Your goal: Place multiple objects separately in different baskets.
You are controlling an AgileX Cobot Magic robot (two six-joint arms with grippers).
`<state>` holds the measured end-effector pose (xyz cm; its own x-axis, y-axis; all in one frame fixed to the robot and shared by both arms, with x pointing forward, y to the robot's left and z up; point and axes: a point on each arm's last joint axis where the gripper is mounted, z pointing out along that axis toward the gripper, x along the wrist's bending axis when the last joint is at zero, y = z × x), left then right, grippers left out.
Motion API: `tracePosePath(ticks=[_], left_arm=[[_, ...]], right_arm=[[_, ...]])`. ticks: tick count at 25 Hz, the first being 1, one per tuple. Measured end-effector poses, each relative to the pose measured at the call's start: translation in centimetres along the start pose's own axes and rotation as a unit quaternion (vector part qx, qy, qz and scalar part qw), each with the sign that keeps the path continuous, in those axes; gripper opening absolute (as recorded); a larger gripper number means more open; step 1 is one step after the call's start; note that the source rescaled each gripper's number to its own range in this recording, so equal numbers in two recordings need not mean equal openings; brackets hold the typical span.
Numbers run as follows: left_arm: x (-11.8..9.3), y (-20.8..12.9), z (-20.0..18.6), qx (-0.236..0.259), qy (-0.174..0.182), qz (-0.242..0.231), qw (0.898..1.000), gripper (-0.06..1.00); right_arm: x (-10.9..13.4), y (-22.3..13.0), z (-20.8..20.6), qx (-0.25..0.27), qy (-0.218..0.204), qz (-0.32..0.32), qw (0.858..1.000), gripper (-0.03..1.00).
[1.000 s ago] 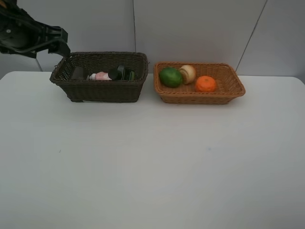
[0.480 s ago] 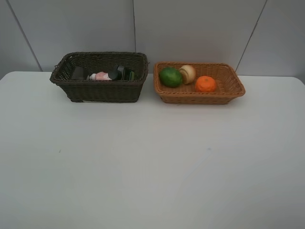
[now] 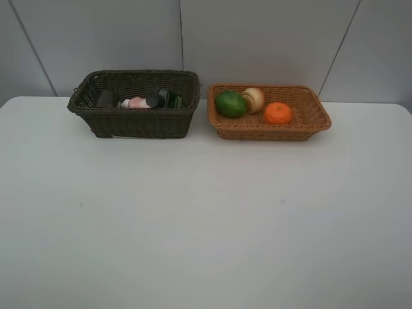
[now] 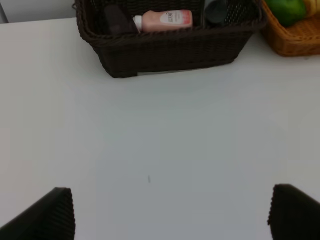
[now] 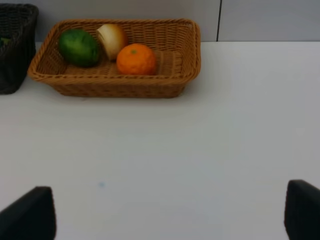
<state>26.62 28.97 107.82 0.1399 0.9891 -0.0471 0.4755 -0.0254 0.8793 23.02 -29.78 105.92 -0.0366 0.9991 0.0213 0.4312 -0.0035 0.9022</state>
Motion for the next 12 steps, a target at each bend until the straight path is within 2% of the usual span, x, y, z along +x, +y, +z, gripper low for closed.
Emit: tracePosePath(ticks=[7,12], left_arm=[[-0.2,-1.9,-2.1,-0.014,0.006,0.023,1.000,1.00],[-0.1,-3.6,-1.9,-0.016,0.010,0.031,0.999,1.00]], right_arm=[[0.0,0.0,0.0,0.000,0.000,0.000,1.000,0.98],[0.0,0.0,0.0,0.000,0.000,0.000,1.000,0.98]])
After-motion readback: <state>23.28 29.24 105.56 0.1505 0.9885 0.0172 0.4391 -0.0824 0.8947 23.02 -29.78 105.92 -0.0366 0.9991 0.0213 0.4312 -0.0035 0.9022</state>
